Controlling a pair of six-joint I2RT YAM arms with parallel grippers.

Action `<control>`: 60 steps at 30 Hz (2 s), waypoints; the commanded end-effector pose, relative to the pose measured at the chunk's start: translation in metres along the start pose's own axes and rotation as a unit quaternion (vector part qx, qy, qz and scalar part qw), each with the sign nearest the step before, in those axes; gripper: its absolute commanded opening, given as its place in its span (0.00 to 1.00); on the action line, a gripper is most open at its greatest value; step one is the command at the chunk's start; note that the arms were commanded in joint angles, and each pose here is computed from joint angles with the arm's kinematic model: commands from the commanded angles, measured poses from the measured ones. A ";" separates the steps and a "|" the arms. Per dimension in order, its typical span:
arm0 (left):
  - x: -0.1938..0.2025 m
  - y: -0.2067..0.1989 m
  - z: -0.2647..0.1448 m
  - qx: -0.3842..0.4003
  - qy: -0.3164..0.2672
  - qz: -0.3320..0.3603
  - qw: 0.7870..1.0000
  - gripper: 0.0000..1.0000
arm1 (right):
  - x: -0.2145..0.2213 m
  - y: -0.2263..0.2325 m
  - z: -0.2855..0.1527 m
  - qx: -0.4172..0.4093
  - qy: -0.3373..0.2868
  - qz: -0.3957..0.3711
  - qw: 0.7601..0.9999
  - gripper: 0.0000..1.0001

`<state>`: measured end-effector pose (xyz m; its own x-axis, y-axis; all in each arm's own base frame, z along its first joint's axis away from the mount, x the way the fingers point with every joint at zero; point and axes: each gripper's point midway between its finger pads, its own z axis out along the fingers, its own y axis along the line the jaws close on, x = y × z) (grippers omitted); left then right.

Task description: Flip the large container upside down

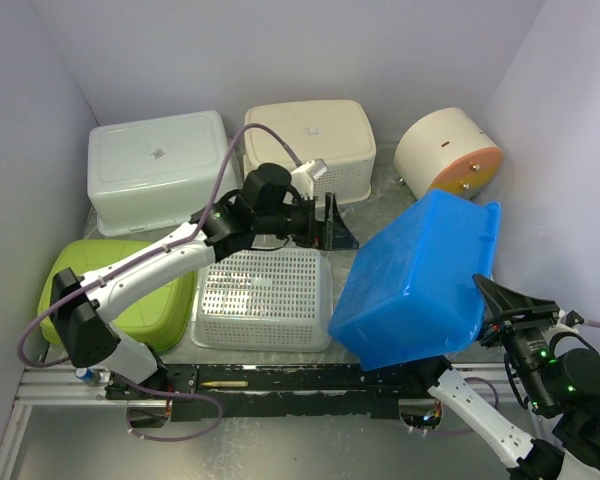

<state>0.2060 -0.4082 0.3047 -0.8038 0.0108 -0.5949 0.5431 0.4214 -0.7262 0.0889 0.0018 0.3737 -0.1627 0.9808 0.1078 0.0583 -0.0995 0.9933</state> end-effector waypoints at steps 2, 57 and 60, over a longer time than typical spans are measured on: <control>0.004 -0.042 0.019 0.062 0.010 0.019 0.998 0.98 | -0.017 -0.047 0.006 0.095 -0.040 -0.034 0.994 0.53; 0.085 -0.112 0.084 0.139 0.110 0.039 0.983 0.97 | -0.061 -0.002 0.047 0.179 -0.210 -0.401 0.873 1.00; 0.087 -0.111 0.085 0.137 0.113 0.038 0.983 0.97 | -0.060 -0.002 0.054 0.198 -0.213 -0.445 0.847 1.00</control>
<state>0.1185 -0.5218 0.3087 -0.7832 0.1862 -0.5932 0.6213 0.1966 -0.7585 0.1351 -0.0648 0.3614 0.0959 0.6689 -0.7371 0.4277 0.6410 0.6373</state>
